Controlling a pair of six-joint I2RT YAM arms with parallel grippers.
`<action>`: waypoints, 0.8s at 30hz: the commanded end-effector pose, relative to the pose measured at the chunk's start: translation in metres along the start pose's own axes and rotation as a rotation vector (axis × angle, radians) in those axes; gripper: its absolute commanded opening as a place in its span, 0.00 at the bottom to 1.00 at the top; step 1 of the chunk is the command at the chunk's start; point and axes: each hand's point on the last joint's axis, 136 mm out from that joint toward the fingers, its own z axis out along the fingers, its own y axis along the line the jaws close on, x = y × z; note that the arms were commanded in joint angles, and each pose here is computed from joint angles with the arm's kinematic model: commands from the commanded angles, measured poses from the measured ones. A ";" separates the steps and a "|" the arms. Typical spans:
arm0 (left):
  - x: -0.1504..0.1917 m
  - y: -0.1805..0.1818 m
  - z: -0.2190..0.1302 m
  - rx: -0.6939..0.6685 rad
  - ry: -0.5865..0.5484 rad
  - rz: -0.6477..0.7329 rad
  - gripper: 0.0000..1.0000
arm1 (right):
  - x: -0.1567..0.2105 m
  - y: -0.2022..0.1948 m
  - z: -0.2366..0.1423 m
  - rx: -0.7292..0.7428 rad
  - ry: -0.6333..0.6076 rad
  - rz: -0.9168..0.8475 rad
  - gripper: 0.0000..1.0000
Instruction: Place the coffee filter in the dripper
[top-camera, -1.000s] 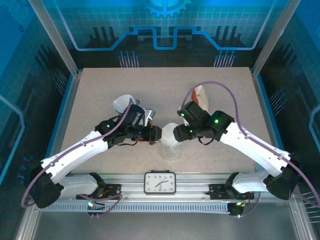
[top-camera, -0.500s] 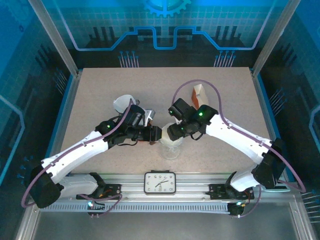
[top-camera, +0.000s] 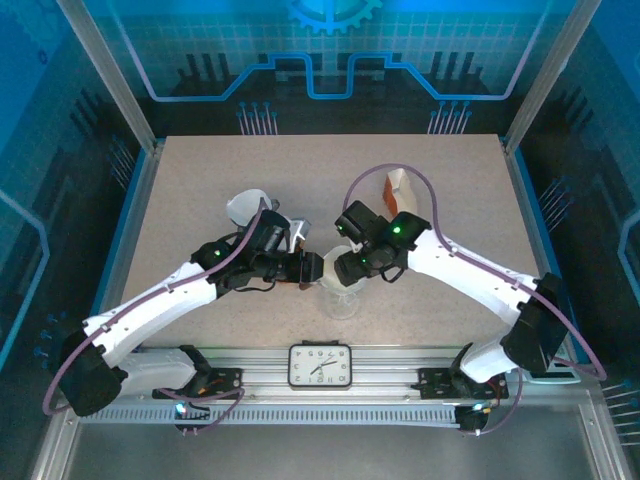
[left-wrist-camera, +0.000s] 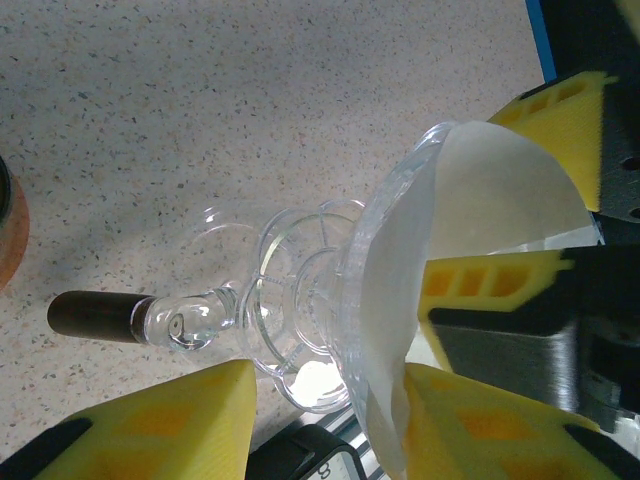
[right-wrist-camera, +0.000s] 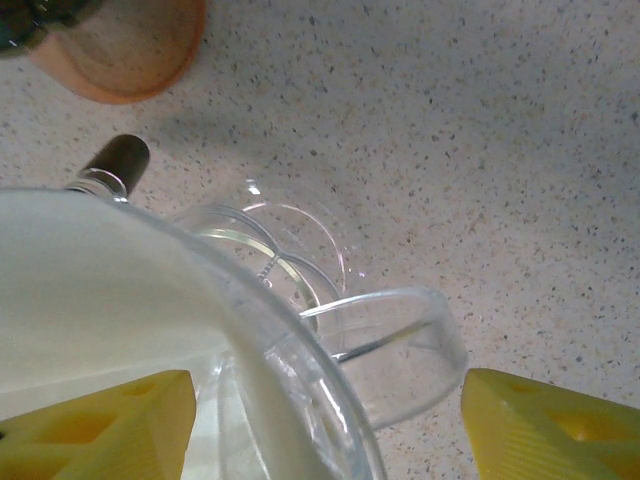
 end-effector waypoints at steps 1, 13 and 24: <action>0.004 0.001 0.006 0.015 0.020 -0.006 0.42 | 0.006 0.000 0.011 0.022 0.026 -0.022 0.72; 0.001 -0.004 0.001 0.043 -0.008 -0.020 0.52 | 0.012 -0.003 0.025 0.042 0.056 -0.027 0.72; -0.007 -0.014 -0.004 0.102 -0.040 -0.043 0.67 | 0.013 -0.004 0.028 0.059 0.060 -0.021 0.71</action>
